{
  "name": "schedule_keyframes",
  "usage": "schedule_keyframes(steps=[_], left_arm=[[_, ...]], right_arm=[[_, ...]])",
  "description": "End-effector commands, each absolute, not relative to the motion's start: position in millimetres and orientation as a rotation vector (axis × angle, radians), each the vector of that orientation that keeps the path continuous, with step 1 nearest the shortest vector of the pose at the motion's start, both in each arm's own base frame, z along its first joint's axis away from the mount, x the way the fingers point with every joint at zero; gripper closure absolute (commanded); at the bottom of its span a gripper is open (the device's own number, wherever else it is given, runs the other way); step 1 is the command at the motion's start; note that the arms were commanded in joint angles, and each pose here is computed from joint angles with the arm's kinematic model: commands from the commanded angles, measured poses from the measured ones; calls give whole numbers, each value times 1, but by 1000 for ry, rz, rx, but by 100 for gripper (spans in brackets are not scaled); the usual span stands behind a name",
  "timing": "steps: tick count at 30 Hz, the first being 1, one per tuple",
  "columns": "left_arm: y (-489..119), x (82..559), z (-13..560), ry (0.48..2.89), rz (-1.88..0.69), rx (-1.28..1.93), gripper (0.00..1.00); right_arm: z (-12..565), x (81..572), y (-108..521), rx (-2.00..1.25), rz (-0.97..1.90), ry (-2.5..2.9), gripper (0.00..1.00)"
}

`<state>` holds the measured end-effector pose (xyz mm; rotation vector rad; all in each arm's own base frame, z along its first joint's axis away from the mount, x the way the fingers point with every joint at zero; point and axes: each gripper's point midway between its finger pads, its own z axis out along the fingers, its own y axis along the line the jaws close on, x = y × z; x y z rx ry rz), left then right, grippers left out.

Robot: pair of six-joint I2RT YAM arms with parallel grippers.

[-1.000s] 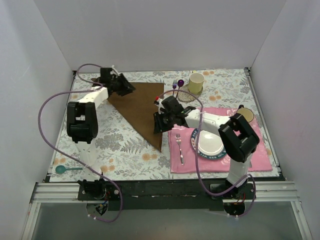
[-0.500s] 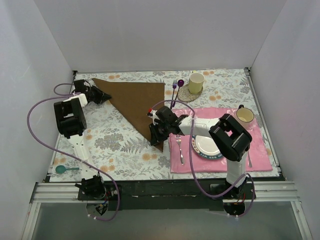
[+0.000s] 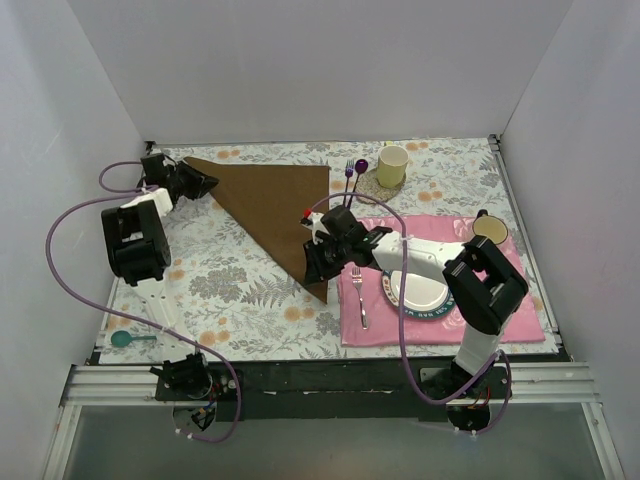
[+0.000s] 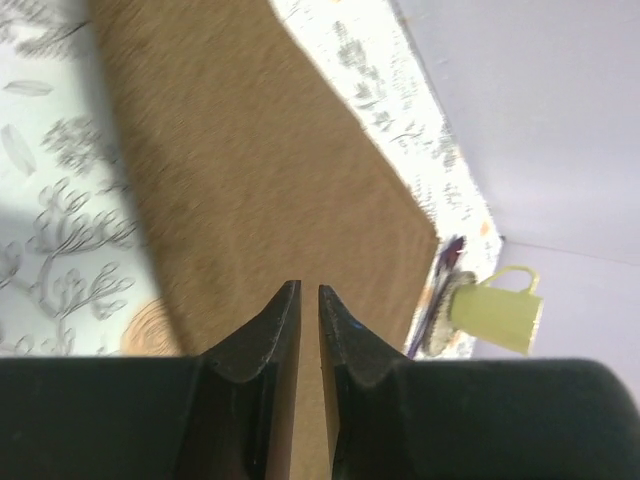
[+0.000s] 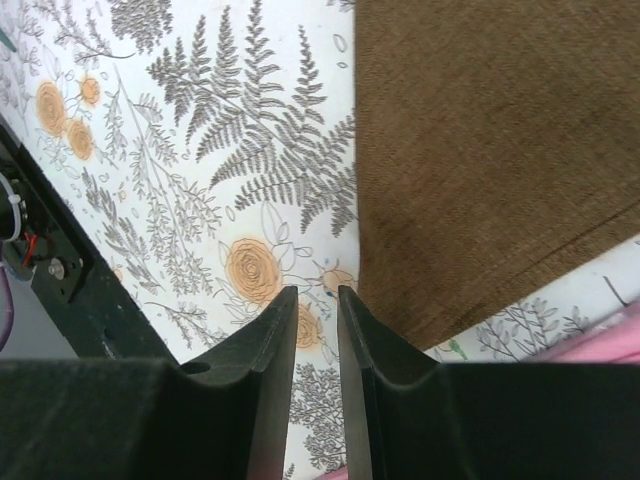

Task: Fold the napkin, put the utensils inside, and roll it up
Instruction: Fold the napkin

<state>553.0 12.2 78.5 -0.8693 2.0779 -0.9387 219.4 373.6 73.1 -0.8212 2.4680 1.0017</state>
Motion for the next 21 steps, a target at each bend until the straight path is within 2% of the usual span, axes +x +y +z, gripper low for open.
schedule_keyframes(steps=[1, 3, 9, 15, 21], left_arm=[[1, 577, 114, 1968, -1059, -788, 87], [-2, 585, 104, 1964, -1112, -806, 87], [1, 605, 88, 1939, -1123, -814, 87], [7, 617, 90, 1933, -1089, -811, 85], [17, 634, 75, 1923, -1059, -864, 86]], right_arm=[[61, 224, 358, -817, 928, 2496, 69], [47, 219, 346, -802, 880, 2536, 70], [52, 200, 353, -843, 915, 2525, 70], [86, 229, 361, -850, 819, 2440, 70], [89, 233, 391, -893, 948, 2420, 70]])
